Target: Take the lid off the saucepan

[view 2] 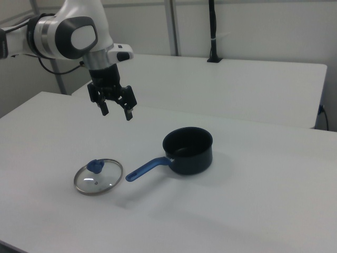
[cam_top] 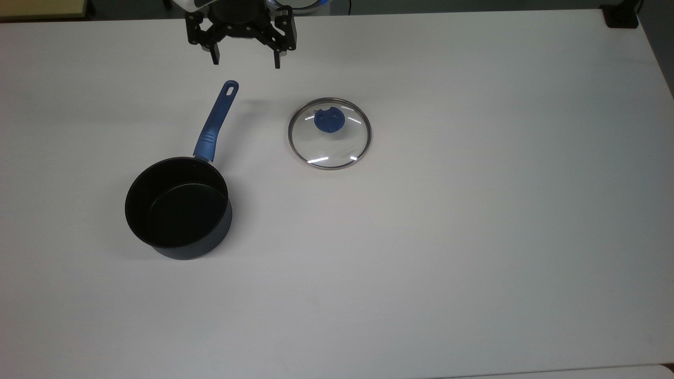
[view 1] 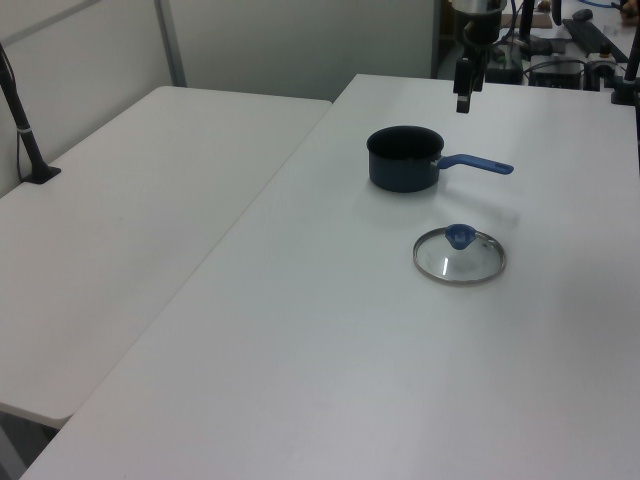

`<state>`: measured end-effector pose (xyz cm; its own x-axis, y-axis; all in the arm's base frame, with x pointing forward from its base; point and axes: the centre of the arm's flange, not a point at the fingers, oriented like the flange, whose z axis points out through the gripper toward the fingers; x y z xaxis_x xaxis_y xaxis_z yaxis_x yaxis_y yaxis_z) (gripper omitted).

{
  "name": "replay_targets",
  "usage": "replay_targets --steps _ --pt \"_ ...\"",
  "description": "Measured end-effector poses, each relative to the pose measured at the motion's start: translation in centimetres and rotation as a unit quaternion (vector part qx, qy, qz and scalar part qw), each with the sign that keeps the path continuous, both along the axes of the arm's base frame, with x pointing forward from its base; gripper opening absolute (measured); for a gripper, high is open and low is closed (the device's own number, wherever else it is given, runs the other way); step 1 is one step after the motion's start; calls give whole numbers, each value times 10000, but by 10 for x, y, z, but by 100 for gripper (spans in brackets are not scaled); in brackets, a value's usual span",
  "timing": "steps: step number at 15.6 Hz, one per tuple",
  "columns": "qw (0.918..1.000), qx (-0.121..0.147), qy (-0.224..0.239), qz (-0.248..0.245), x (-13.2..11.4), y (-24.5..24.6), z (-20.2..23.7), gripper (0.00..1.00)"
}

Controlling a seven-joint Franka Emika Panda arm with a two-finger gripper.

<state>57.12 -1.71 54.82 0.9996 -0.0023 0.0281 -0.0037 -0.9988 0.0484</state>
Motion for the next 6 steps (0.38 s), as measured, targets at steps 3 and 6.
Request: replay_targets --steps 3,6 --pt "10000 3 67 -34 -3 -4 2 100" --pt "10000 3 65 -34 -4 -4 3 100"
